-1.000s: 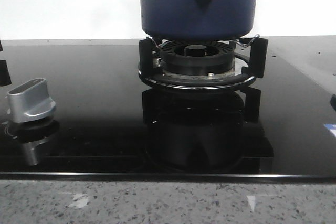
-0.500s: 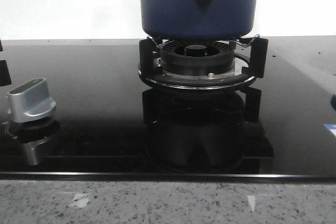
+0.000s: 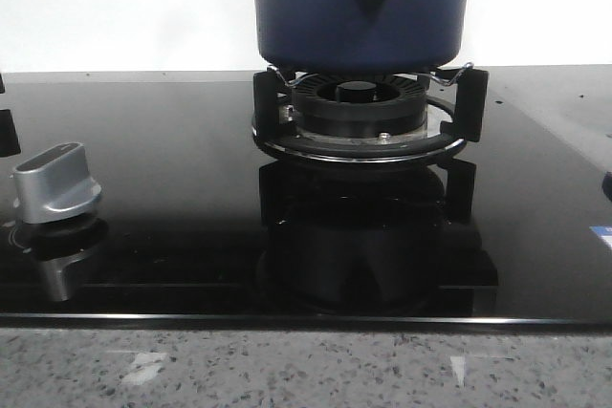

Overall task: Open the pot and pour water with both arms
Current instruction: 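Lower the right gripper onto the light blue bowl rim and grasp it, then lift the blue bowl with the right gripper toward the open pot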

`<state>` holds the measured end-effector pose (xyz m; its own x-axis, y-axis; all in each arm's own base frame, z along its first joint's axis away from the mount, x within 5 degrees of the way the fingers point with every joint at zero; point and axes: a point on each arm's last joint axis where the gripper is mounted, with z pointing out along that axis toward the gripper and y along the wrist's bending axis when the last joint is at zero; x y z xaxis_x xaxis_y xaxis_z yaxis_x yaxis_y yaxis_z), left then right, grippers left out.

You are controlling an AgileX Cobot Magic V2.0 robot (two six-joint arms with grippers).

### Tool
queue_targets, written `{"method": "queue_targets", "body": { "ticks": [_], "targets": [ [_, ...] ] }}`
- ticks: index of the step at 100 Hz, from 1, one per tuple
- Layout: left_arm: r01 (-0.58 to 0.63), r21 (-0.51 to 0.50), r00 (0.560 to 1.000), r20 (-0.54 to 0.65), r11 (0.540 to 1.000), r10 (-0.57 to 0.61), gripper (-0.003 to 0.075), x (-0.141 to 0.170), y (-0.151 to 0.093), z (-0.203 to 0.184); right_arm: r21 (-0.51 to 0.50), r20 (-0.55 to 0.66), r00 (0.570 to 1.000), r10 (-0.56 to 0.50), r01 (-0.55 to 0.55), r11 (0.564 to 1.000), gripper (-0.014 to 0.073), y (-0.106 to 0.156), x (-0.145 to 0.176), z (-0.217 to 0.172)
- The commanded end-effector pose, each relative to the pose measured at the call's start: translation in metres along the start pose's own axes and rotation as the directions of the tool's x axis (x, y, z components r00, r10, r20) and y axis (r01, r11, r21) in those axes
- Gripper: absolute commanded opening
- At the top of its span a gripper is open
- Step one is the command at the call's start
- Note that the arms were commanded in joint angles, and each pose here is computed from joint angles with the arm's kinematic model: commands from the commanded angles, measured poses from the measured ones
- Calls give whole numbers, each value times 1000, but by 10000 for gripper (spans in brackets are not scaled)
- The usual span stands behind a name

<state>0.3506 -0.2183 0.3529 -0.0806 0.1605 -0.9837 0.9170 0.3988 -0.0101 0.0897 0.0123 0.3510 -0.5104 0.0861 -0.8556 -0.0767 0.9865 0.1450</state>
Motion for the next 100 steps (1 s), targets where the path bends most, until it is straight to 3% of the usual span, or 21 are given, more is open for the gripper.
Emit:
{"method": "queue_targets", "body": {
  "ticks": [1,32,65,100],
  "targets": [
    [-18,-35,987,157,999,24,221,-52,-10,-36,13,63,998,-21,21,1000,446,0,-15,-2],
    [-85,-145,964,240,986,118,221,-90,-11,-98,74,-88,996,11,-4,997,446,-10,-50,31],
    [-86,-186,953,271,979,135,221,-105,-9,-143,246,-216,961,175,-120,962,445,-60,-106,84],
    [-66,-179,955,272,982,114,221,-104,-4,-154,395,-361,896,259,-105,913,445,-116,-102,132]
  ]
}}
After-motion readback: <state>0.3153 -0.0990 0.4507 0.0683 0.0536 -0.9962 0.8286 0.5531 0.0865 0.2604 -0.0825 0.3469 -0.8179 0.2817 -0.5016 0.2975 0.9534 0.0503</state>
